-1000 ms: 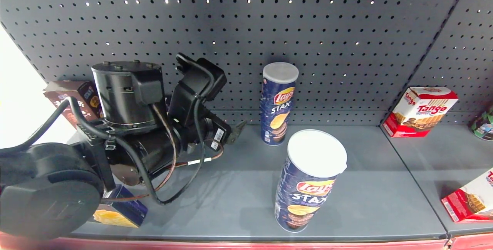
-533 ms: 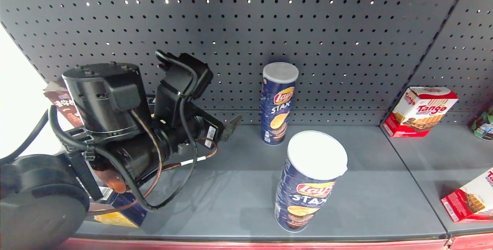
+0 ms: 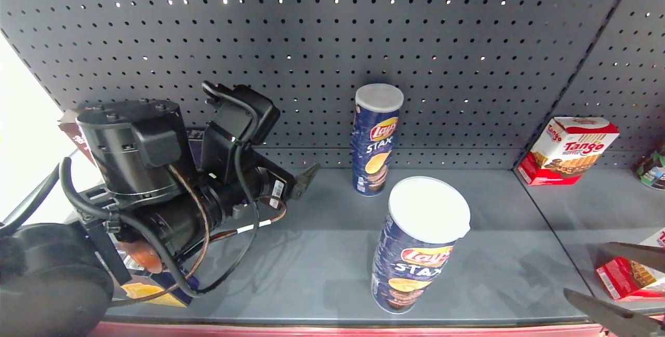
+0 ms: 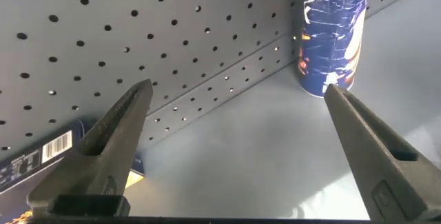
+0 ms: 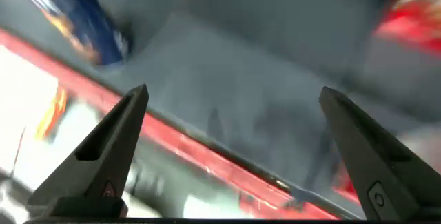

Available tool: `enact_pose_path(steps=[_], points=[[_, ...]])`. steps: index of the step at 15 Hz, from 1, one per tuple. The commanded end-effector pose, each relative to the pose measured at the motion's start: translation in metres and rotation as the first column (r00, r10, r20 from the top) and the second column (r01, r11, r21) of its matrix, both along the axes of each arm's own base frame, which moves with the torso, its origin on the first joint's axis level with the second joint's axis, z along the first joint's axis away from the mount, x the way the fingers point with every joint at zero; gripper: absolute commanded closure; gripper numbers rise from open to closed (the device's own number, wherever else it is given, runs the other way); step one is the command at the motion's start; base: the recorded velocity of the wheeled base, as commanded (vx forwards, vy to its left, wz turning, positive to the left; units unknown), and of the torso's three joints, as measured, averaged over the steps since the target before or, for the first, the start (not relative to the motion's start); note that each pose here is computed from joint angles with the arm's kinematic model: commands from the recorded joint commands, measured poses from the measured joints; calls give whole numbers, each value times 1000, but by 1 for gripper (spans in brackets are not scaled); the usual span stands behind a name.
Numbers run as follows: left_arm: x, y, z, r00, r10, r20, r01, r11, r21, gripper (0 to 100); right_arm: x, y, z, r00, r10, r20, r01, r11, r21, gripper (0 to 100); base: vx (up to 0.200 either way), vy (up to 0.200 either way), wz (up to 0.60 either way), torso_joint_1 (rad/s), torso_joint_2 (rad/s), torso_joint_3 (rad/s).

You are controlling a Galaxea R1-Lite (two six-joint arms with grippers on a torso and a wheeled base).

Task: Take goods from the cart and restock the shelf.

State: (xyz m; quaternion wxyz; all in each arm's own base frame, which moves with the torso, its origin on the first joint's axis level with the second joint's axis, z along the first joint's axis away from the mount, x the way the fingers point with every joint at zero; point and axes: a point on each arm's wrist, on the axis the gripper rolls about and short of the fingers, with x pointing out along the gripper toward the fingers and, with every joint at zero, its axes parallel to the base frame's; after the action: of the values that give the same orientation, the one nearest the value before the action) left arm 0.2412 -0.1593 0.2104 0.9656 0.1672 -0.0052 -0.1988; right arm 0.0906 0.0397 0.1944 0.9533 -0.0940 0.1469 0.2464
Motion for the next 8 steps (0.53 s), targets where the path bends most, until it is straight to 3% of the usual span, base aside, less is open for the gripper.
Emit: enact_pose_path(steps=[1,8], points=[[-4,3,-1,1000,3,-3,-3,1000,3,0,32,26,-22,987,76,-140,-86,994,-68,0,0,0,0,0,0,0],[-3,11,0,1000,29,7,-29,1000,-4,0,62,63,-23,975,130,-181,-152,982,-110,0,0,0,0,0,0,0]])
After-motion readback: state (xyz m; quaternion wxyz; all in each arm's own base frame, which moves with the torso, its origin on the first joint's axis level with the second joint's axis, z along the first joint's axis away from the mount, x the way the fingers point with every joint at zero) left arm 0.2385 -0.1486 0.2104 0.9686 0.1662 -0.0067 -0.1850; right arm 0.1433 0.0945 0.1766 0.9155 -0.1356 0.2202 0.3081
